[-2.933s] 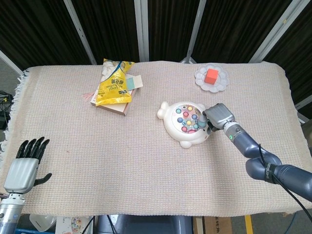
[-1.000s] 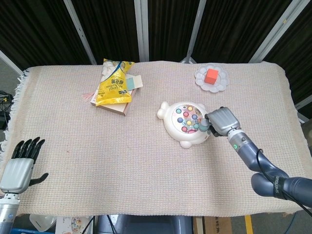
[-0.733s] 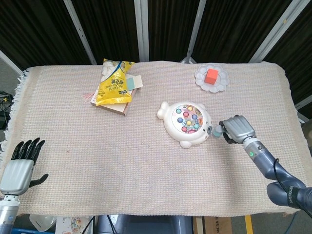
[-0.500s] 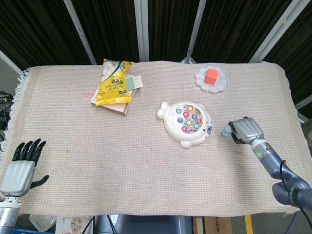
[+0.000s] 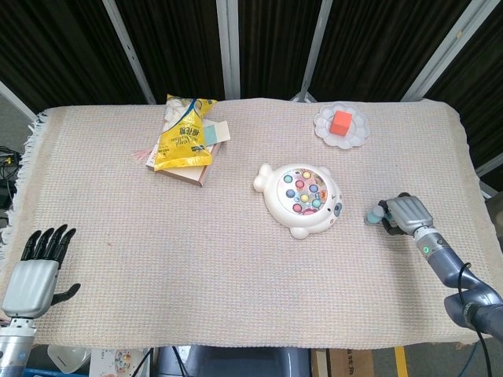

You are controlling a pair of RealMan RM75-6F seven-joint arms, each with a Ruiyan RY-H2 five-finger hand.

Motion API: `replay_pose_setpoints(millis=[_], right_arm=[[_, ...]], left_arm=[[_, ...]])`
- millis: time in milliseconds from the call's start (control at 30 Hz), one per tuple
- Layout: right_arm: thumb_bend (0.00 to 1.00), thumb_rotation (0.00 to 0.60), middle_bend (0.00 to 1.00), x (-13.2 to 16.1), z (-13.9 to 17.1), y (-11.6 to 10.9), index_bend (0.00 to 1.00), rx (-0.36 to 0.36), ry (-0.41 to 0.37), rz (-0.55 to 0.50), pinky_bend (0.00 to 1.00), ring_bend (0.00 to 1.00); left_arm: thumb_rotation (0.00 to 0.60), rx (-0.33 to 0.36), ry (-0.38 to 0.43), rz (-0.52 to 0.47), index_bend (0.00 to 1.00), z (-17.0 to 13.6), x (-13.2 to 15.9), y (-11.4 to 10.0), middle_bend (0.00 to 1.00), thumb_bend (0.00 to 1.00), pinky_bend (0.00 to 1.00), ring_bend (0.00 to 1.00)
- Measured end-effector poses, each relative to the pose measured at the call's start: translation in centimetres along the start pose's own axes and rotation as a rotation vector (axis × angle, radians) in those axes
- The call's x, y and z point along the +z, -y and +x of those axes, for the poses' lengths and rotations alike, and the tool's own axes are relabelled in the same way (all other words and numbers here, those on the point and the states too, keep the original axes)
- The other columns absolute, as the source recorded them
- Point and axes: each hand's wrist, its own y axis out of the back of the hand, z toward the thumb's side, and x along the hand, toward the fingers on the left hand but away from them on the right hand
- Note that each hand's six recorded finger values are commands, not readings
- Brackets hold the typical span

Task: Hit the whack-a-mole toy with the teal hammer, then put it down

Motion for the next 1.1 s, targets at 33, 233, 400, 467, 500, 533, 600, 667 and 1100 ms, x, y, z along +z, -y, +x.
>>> replay_pose_setpoints(millis=[33,233,400,467,500,533,600,667,1100], right_arm=[[0.78,0.600,0.63,-0.06,-0.01,0.06,0.64,0.001,-0.001,-0.004,0.18,0.38],[0.71,0.600,0.61,-0.38,0.06,0.33,0.61,0.012,-0.001,-0.011,0.16,0.35],[0.63,0.600,0.59,-0.56,0.00,0.54,0.58,0.026,0.007,-0.017,0.13,0.33],[0.56,0.600,0.57,-0.59,-0.05,0.54,0.56,0.029,0.009,-0.020,0.12,0.31],[0.55,0.600,0.56,-0.59,-0.07,0.52,0.56,0.030,0.010,-0.021,0.12,0.30],[0.53,0.600,0.55,-0.60,-0.10,0.47,0.55,0.032,0.011,-0.021,0.11,0.29],[0.50,0.600,0.54,-0.59,-0.16,0.35,0.54,0.034,0.014,-0.021,0.11,0.28],[0.49,0.600,0.54,-0.60,-0.19,0.26,0.53,0.038,0.016,-0.020,0.11,0.28],[0.38,0.600,0.47,-0.68,-0.23,0.15,0.47,0.059,0.031,-0.013,0.07,0.22]], left_arm=[[0.600,0.001,0.001,0.000,0.00,0.00,0.07,-0.04,0.00,0.15,0.00,0.00],[0.600,0.000,0.003,0.000,0.00,0.03,0.25,-0.03,0.00,0.15,0.00,0.00],[0.600,0.000,-0.001,0.000,0.00,-0.01,0.11,0.01,0.00,0.15,0.00,0.00],[0.600,0.000,-0.002,-0.001,0.00,-0.03,0.05,0.01,0.00,0.15,0.00,0.00],[0.600,0.000,-0.003,-0.002,0.00,-0.04,0.01,0.02,0.00,0.15,0.00,0.00],[0.600,0.000,-0.004,-0.002,0.00,-0.05,-0.02,0.03,0.00,0.15,0.00,0.00],[0.600,0.000,-0.005,-0.003,0.00,-0.07,-0.06,0.07,0.00,0.15,0.00,0.00],[0.600,-0.001,-0.006,-0.003,0.00,-0.07,-0.10,0.11,0.00,0.15,0.00,0.00],[0.600,-0.002,-0.004,-0.003,0.00,0.04,-0.07,0.17,0.00,0.15,0.00,0.00]])
